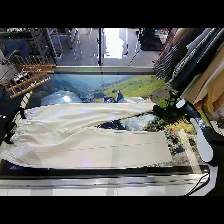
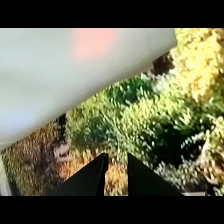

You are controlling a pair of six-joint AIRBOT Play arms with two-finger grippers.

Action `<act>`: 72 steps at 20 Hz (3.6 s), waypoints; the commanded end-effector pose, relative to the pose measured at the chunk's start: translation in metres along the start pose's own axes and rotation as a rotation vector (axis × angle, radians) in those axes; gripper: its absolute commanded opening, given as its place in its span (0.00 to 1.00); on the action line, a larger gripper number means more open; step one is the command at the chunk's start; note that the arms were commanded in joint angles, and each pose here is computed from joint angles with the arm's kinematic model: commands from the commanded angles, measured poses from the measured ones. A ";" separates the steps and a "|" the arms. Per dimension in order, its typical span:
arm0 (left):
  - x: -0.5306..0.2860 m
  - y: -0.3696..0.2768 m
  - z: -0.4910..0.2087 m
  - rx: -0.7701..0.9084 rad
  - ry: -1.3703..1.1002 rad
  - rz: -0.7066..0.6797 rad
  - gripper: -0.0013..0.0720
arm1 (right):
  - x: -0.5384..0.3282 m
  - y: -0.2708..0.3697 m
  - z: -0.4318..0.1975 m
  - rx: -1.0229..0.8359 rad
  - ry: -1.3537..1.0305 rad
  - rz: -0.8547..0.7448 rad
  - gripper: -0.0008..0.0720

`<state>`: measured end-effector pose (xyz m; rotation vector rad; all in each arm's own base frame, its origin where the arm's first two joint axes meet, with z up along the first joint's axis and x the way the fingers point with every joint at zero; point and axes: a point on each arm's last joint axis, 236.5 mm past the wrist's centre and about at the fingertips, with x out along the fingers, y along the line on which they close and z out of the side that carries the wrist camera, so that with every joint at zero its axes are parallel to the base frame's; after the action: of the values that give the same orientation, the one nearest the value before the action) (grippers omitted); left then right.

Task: Fold the clothes and pants, and hang the long-sleeved shirts on hangers.

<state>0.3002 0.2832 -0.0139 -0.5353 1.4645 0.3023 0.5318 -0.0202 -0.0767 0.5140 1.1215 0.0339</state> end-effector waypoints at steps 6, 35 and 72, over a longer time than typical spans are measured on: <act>-0.003 -0.003 0.003 -0.005 -0.013 -0.008 0.97 | 0.031 -0.019 0.038 0.092 -0.088 -0.009 0.22; -0.004 0.008 -0.008 -0.118 0.030 0.037 0.97 | -0.109 -0.006 -0.005 -0.212 0.259 -0.253 0.03; 0.080 0.012 -0.029 -0.477 -0.208 -0.317 0.93 | -0.113 -0.111 -0.247 0.583 0.099 0.040 0.50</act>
<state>0.2677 0.2686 -0.0937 -1.0595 1.1125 0.4486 0.2306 -0.0475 -0.0995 1.0378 1.2634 -0.2017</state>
